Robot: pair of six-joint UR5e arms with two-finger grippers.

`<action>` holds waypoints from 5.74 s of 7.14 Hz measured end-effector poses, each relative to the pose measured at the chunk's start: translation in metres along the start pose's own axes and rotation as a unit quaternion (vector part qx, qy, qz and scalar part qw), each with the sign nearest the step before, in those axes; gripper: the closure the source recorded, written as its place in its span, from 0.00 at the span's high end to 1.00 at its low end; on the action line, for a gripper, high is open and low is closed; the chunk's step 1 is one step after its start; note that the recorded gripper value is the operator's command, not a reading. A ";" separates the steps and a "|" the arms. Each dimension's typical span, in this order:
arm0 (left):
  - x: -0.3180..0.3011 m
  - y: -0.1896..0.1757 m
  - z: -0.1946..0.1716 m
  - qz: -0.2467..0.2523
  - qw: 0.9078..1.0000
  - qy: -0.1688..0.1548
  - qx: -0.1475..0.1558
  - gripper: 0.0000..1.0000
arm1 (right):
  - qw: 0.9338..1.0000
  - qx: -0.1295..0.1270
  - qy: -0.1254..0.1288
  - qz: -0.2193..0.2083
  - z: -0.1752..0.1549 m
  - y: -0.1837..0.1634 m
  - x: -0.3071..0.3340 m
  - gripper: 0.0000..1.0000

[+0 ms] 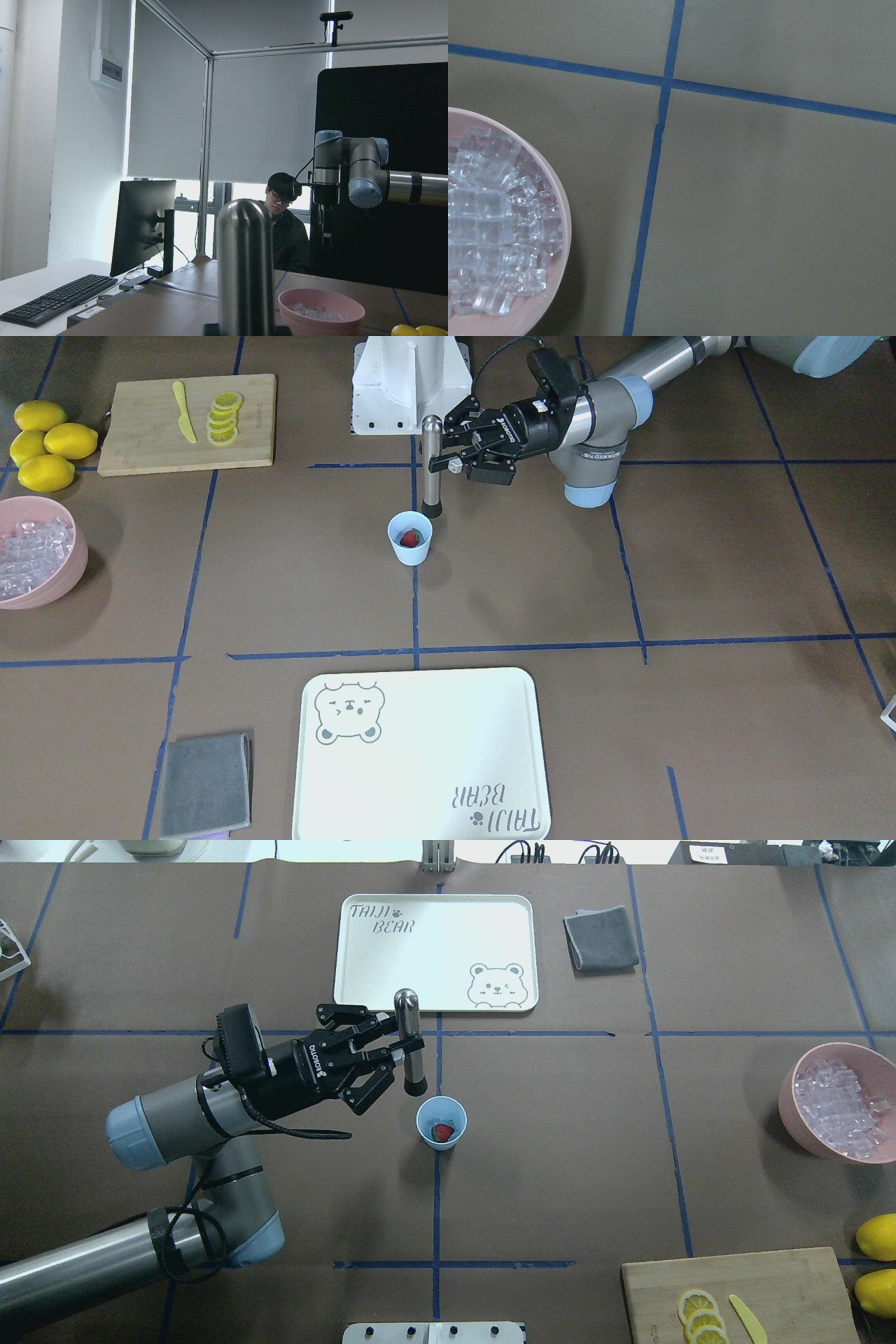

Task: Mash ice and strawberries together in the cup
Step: 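Carry the metal pestle with the left gripper over the light-blue cup, then lower the pestle into the cup and press down on the contents, then lift the pestle out of the cup with the left gripper, then carry the pestle with the left gripper back beside the table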

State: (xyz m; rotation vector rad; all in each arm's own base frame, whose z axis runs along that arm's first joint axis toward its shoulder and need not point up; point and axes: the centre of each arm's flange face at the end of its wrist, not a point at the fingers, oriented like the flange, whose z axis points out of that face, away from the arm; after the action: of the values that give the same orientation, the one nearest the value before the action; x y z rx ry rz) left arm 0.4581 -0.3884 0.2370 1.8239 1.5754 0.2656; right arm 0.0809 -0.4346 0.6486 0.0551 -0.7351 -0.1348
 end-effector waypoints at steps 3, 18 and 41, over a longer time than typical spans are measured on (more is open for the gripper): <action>0.025 0.037 -0.001 0.017 1.000 0.010 0.003 0.00 | 1.000 0.000 0.000 0.000 0.000 0.000 0.000 1.00; 0.070 0.098 0.010 0.028 0.999 -0.021 -0.030 0.00 | 1.000 0.003 0.001 0.004 -0.003 0.000 -0.002 1.00; -0.166 -0.125 -0.073 0.012 0.694 -0.322 -0.644 0.00 | 1.000 0.003 0.001 0.003 -0.003 0.001 -0.003 1.00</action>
State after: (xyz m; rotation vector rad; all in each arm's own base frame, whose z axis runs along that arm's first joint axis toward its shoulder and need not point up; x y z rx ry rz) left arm 0.2785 -0.5139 0.2598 0.6287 0.4863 0.5000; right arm 0.0809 -0.4334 0.6442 0.0594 -0.7344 -0.1264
